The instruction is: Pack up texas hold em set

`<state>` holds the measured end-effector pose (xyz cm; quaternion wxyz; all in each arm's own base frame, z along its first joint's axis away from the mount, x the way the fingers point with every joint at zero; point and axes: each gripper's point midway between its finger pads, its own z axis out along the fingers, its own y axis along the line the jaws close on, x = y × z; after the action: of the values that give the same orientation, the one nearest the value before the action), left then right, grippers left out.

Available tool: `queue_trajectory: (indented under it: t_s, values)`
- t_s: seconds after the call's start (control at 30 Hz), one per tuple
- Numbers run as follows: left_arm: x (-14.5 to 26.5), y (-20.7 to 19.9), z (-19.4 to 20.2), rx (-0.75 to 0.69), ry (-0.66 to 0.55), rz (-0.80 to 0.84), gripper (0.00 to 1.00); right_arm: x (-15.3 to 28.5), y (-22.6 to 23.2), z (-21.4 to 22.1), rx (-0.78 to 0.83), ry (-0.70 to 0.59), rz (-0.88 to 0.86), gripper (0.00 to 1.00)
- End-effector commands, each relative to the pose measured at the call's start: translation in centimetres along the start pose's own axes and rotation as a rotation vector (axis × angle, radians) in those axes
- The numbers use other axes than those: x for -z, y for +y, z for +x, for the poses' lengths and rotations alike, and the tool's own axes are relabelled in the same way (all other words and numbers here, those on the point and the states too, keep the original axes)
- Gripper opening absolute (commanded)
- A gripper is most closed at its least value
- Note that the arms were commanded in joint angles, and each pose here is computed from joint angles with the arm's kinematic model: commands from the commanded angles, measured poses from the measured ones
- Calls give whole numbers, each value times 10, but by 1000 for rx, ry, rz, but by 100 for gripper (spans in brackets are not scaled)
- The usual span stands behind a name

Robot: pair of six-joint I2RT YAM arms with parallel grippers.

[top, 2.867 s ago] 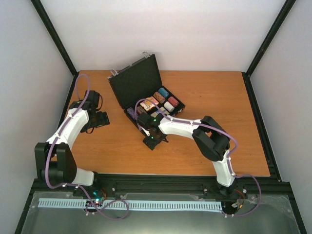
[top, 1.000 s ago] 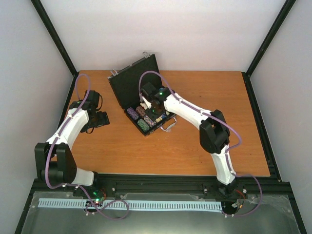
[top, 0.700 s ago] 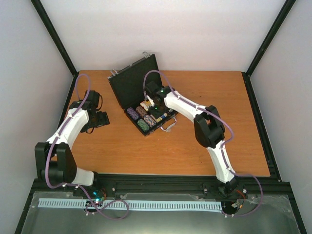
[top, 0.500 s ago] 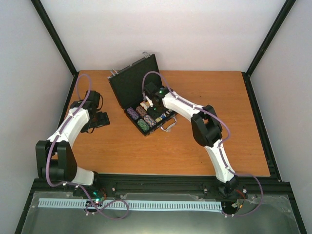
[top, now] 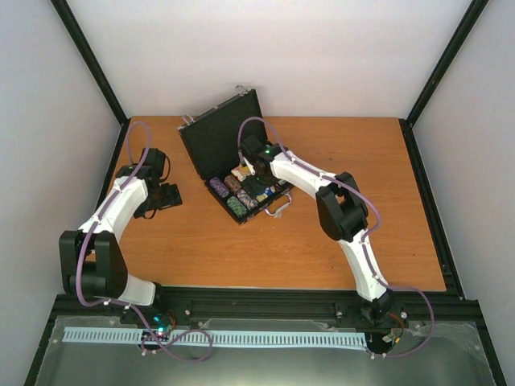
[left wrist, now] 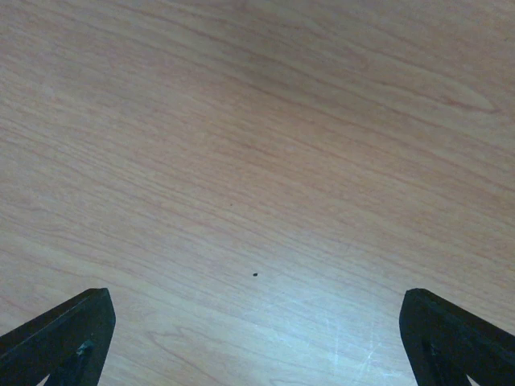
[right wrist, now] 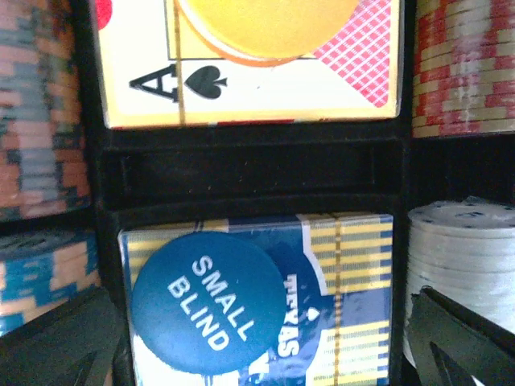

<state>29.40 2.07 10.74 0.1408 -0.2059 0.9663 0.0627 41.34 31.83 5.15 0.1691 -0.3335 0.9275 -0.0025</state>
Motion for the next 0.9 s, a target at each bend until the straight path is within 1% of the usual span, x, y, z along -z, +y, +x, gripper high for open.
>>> queue_trajectory:
  t_s: [0.0, 0.2, 0.27, 0.4, 0.53, 0.7, 0.87]
  values:
    - [15, -8, -22, -1, -56, 39, 100, 41, 3, -13, 17, -88, -31, 100]
    - [32, -9, -34, 20, -94, 53, 100, 79, 7, -15, 21, -145, -82, 100]
    - [38, -10, -40, 27, -112, 55, 100, 95, 3, -15, 14, -168, -70, 100]
    - [52, -8, -61, 43, -156, 32, 100, 115, -11, -8, -9, -174, -17, 100]
    - [73, -12, -100, 85, -210, 64, 100, 122, -33, 1, -66, -159, 22, 100]
    - [93, -21, -152, 164, -249, 136, 100, 134, -51, 4, -149, -187, 18, 100]
    - [99, -38, -201, 255, -276, 212, 100, 150, -52, 4, -178, -227, 0, 100]
